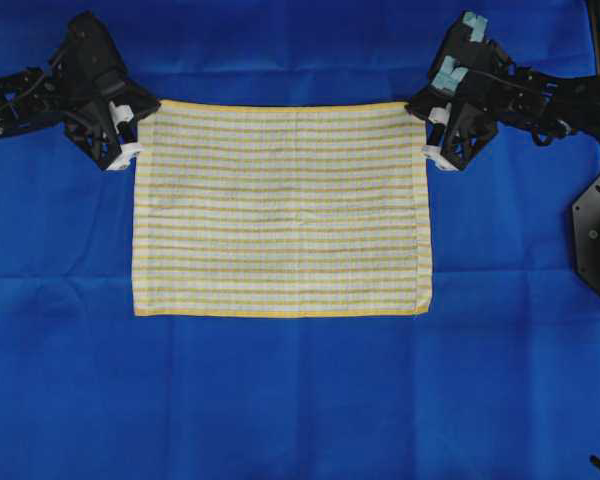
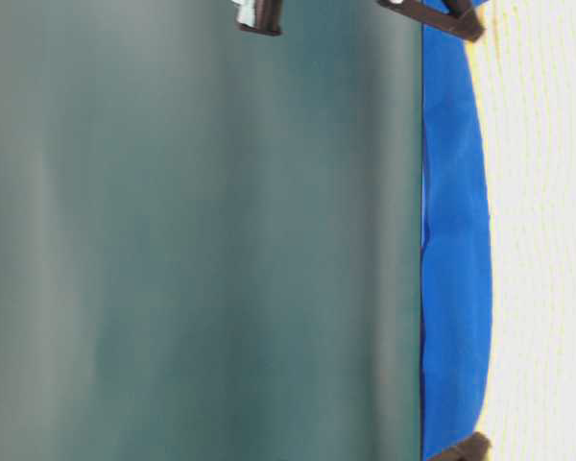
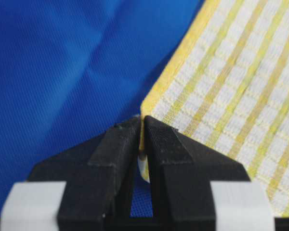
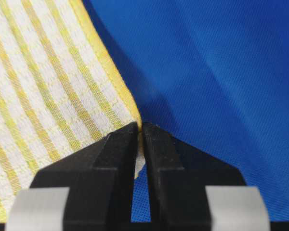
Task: Fold the yellow towel.
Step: 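Fold the top edge down toward the bottom edge with both grippers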
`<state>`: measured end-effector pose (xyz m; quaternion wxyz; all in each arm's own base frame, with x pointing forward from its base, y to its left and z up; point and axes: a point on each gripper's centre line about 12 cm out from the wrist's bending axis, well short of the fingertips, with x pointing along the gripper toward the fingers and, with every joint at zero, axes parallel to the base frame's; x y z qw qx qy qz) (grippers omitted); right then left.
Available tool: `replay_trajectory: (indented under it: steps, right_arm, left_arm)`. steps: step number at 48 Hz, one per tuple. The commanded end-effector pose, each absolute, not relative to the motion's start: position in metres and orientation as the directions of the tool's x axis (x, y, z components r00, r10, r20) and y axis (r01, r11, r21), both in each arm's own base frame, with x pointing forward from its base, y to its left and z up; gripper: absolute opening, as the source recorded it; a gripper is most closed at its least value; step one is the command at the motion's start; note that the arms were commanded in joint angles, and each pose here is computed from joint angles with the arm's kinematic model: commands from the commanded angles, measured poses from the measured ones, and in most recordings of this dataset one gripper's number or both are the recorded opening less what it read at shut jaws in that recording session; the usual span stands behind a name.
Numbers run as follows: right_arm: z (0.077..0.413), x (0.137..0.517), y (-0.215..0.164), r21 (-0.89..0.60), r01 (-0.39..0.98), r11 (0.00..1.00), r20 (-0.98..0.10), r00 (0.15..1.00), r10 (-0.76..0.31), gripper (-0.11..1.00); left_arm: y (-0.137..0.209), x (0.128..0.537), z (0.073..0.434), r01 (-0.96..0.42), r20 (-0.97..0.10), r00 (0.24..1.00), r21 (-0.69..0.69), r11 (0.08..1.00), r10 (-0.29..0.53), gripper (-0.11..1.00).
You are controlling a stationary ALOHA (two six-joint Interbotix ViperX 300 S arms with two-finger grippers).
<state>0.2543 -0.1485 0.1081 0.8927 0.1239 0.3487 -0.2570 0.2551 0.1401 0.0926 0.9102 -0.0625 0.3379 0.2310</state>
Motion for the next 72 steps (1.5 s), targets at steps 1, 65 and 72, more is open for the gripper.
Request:
replay_trajectory:
  steps: [1,65,72]
  right_arm:
    - [0.122,0.256,-0.150,0.046,0.546,0.837,-0.656,0.648,-0.387,0.04]
    - [0.156,0.236,-0.022,0.286,0.288,0.914,-0.562,0.823,-0.084,0.04]
    - [0.158,0.237,-0.002,0.306,0.222,0.926,-0.560,0.829,-0.014,0.04]
  left_arm:
    - [0.143,0.257,0.111,-0.467,-0.598,0.695,0.047,0.883,0.399,0.03]
    - [0.014,0.236,0.136,-0.164,-0.530,0.846,-0.149,0.975,0.061,0.03]
    - [-0.007,0.232,0.141,-0.093,-0.514,0.857,-0.190,0.977,-0.018,0.03]
